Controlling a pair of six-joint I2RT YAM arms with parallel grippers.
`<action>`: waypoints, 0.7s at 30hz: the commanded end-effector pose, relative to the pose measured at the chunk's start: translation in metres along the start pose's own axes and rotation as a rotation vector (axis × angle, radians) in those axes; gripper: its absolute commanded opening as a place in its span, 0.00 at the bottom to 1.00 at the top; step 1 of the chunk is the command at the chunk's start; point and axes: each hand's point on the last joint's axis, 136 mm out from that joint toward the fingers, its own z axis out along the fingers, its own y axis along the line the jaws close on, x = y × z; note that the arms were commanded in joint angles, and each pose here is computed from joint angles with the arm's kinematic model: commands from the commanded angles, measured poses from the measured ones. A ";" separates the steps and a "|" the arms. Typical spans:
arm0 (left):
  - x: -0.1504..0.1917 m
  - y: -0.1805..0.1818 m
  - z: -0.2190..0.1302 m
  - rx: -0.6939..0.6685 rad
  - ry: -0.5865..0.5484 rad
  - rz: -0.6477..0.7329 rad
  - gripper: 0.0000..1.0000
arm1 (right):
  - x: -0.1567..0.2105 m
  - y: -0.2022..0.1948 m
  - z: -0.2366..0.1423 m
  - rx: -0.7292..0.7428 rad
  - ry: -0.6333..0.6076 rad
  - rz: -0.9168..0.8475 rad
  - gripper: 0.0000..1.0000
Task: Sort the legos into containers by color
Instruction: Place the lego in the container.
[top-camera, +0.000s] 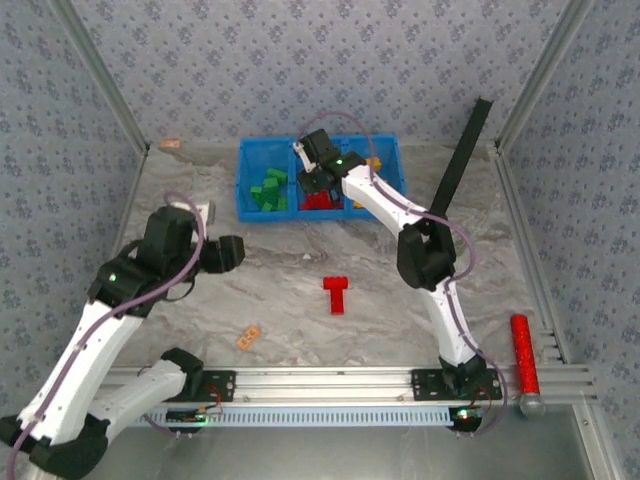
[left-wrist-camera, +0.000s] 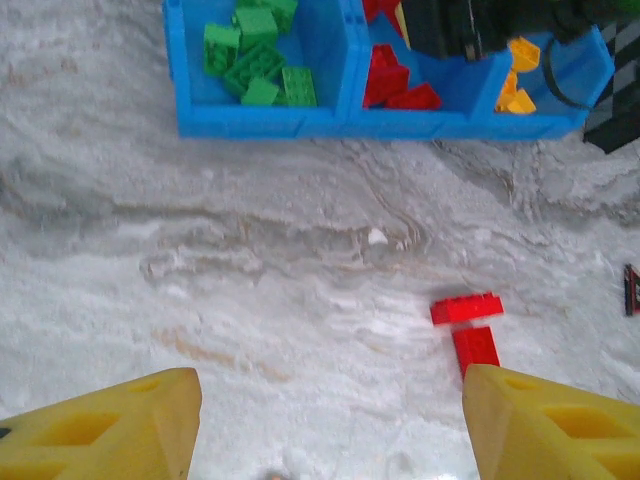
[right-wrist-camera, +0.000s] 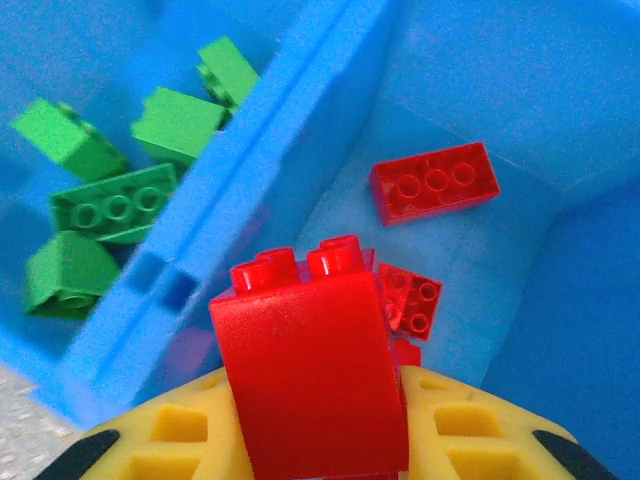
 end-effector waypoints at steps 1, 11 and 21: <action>0.040 0.016 0.003 -0.062 0.117 -0.055 0.69 | 0.011 -0.020 0.012 0.064 0.068 -0.024 0.30; 0.088 0.007 0.036 -0.039 0.231 -0.090 0.70 | 0.030 -0.027 0.034 0.057 0.109 -0.004 0.38; 0.124 -0.060 0.079 0.003 0.328 0.005 0.71 | 0.027 -0.020 0.019 0.028 0.096 -0.022 0.55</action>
